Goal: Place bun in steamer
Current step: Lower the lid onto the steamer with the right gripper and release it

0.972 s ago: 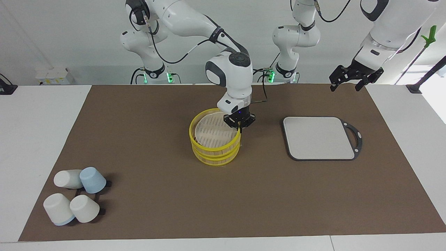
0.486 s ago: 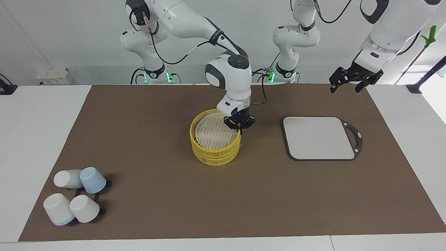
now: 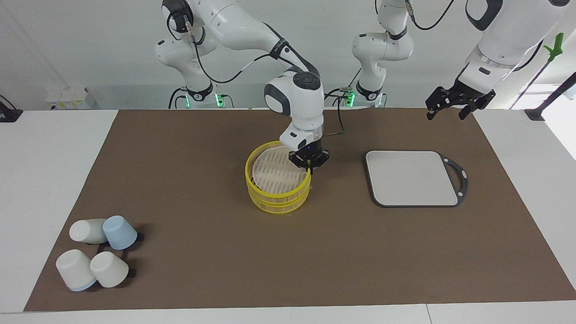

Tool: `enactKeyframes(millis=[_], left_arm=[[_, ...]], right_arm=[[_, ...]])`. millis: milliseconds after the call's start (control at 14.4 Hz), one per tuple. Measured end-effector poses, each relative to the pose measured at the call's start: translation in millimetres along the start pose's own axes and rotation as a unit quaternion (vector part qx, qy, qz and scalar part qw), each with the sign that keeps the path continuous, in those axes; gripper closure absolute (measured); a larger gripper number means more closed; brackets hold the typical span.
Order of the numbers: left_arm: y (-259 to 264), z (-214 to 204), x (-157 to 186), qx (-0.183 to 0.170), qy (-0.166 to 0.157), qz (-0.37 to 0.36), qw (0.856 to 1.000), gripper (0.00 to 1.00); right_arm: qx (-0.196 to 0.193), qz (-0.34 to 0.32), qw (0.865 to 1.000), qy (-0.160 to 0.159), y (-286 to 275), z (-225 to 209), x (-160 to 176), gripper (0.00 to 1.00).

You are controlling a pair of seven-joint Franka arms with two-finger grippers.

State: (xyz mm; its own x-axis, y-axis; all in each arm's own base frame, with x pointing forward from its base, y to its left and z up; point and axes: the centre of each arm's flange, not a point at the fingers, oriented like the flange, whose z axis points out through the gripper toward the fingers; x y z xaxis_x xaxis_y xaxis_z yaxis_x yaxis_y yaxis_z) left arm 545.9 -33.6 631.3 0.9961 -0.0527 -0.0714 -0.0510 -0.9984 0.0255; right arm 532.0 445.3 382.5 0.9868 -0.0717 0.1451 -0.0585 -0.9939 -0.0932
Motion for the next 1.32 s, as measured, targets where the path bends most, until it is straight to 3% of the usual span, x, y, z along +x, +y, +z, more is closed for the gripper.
enactKeyframes(millis=[625,694,833,1042,1181,1319], left_arm=[[0.0,0.2,0.2,0.0,0.001,0.0,1.0,0.0],[0.0,0.2,0.3,0.0,0.001,0.0,1.0,0.0],[0.0,0.1,0.3,0.0,0.001,0.0,1.0,0.0],[0.0,0.1,0.4,0.0,0.001,0.0,1.0,0.0],[0.0,0.5,0.4,0.0,0.001,0.0,1.0,0.0],[-0.1,0.6,0.7,0.0,0.002,0.0,1.0,0.0]], right_arm=[[0.008,0.001,1.0,0.008,3.3,1.8,-1.6,0.91],[0.009,0.0,1.0,0.008,3.6,4.2,-2.5,0.85],[0.011,-0.001,1.0,0.009,3.0,6.5,-4.7,0.64],[-0.011,0.001,1.0,-0.009,7.0,1.6,-3.1,0.3],[-0.033,-0.007,0.999,-0.019,22.3,-23.3,15.2,0.05],[-0.043,-0.033,0.998,-0.019,62.4,-67.4,45.7,0.0]])
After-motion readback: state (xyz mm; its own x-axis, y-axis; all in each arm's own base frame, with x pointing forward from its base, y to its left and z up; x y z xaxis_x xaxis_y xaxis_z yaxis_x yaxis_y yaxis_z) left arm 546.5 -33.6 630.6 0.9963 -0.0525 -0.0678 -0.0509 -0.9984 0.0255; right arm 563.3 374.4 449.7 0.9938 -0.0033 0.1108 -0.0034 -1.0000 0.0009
